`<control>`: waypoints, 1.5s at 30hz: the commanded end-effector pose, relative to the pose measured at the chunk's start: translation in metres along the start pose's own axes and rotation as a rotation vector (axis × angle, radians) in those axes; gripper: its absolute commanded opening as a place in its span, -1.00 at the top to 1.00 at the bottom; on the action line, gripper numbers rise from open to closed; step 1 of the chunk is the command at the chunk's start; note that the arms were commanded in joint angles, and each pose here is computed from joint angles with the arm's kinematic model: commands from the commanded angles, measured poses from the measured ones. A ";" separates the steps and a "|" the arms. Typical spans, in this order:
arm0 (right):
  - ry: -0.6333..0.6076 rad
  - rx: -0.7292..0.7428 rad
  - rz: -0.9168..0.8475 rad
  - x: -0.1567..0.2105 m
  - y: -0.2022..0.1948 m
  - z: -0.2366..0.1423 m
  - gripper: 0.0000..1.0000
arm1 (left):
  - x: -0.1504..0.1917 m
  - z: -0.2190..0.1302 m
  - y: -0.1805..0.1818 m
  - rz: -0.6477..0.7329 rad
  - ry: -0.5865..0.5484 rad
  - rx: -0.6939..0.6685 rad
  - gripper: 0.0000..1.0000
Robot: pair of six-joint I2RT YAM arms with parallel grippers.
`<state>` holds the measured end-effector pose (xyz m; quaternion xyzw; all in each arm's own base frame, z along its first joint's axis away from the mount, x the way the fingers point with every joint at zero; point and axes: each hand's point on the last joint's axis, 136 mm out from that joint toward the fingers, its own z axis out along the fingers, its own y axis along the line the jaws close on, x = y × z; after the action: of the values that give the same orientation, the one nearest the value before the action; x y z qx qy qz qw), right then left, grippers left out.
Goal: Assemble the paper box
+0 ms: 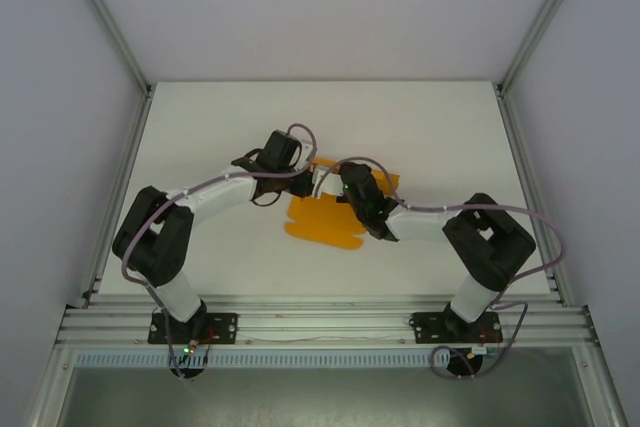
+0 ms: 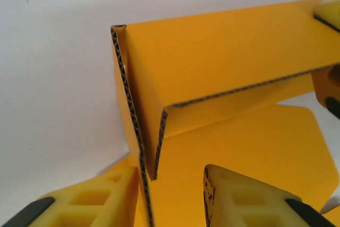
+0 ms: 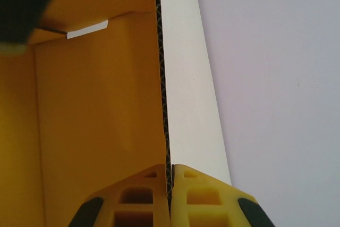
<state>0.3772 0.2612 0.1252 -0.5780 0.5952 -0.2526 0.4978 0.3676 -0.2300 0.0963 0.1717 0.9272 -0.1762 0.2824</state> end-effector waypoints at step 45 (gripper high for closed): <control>-0.040 0.006 -0.208 -0.005 0.004 -0.006 1.00 | 0.021 -0.003 0.016 -0.116 -0.105 0.133 -0.28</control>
<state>0.3717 0.2643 0.1255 -0.6231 0.5340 -0.2862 0.4947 0.3644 -0.2030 0.0761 0.1035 0.9167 -0.2548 0.2897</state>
